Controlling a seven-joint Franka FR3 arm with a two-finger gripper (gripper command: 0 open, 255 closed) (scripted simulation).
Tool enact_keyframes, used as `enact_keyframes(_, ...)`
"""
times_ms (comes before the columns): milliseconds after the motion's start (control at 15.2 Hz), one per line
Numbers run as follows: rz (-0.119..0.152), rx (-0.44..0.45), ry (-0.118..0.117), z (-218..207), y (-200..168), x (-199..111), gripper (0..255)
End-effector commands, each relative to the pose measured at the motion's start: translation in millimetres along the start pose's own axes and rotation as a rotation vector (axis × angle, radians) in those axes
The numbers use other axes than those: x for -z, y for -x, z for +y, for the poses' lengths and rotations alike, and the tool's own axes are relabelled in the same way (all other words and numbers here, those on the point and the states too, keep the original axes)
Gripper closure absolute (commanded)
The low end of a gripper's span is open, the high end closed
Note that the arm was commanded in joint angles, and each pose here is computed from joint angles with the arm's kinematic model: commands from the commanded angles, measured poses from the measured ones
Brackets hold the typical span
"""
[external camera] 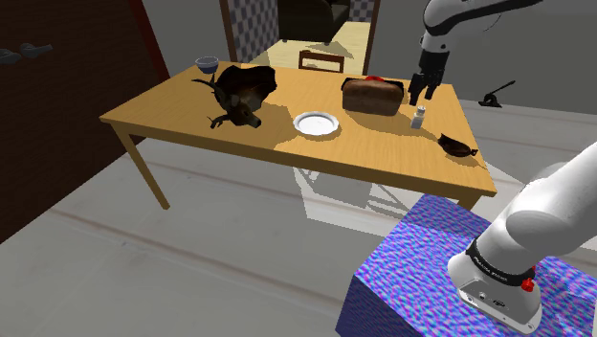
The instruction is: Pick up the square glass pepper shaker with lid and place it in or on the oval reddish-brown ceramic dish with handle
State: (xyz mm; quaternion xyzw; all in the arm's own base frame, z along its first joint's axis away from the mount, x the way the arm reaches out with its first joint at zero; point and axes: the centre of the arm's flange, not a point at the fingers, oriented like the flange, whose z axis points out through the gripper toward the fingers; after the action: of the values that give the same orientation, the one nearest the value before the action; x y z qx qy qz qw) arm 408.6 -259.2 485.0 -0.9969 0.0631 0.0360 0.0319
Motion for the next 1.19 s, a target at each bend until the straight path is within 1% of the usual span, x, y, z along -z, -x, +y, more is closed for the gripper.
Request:
enact_keyframes(0, -0.008, -0.005, 0.008, 21, -13, -12, 0)
enact_keyframes(924, -0.064, -0.047, 0.053, 176, -94, -67, 0)
enact_keyframes(1122, -0.065, -0.048, 0.054, 180, -95, -79, 0)
